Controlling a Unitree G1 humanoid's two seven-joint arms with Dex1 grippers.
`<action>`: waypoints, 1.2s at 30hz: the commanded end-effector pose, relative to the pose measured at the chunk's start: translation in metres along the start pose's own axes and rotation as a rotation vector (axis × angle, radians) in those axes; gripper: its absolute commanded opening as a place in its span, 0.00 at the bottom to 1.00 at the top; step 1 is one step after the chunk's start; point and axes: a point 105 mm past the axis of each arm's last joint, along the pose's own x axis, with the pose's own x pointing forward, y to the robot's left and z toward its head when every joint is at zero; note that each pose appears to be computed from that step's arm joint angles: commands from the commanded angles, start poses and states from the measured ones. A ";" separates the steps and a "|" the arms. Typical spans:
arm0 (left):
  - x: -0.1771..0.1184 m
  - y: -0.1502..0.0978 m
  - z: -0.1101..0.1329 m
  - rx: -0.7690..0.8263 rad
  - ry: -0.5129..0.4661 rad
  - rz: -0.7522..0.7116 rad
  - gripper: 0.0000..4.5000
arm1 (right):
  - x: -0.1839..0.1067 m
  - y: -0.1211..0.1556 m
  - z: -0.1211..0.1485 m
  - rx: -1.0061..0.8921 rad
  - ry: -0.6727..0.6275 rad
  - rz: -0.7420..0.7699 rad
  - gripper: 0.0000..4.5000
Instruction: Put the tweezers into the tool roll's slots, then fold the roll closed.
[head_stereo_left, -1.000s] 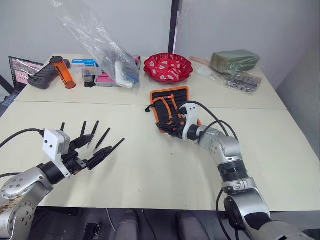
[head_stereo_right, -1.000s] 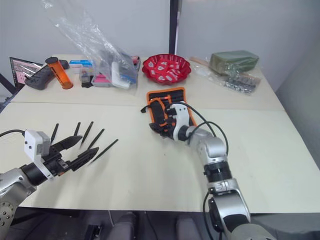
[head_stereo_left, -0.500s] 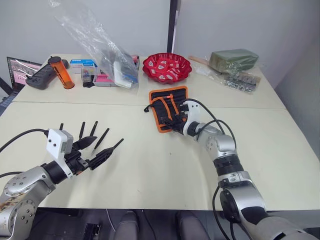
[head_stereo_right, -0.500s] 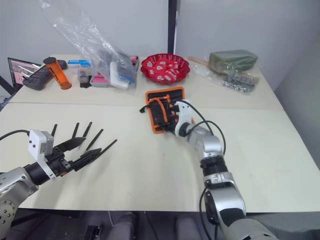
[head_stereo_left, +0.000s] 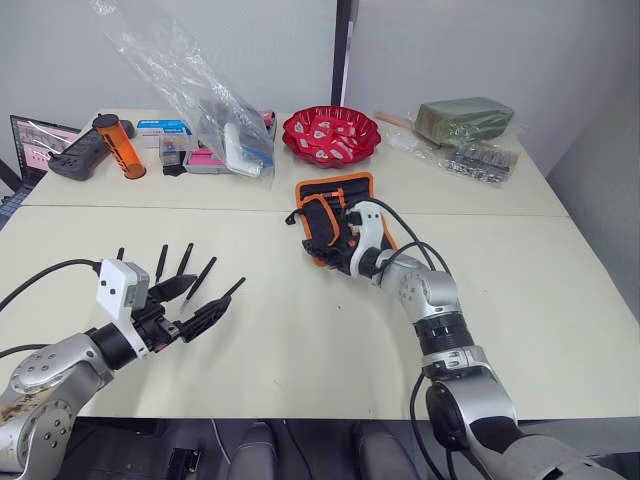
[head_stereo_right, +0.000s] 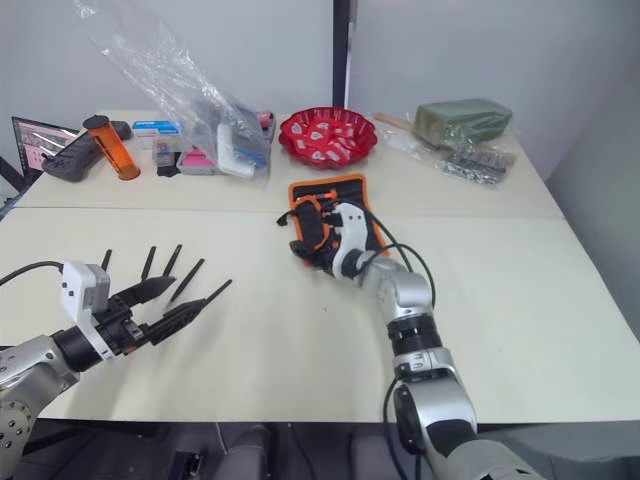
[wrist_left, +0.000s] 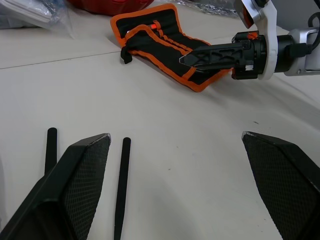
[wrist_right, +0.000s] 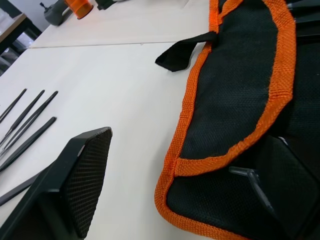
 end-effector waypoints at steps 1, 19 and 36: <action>0.000 -0.008 0.009 0.032 -0.029 -0.029 1.00 | -0.001 -0.015 0.009 0.091 -0.059 -0.085 0.95; 0.003 -0.006 0.012 0.035 -0.025 -0.040 1.00 | -0.014 -0.015 0.011 0.246 -0.106 -0.091 0.00; 0.016 -0.004 0.013 0.087 0.012 -0.155 1.00 | -0.082 0.023 -0.016 -0.256 0.260 0.232 0.00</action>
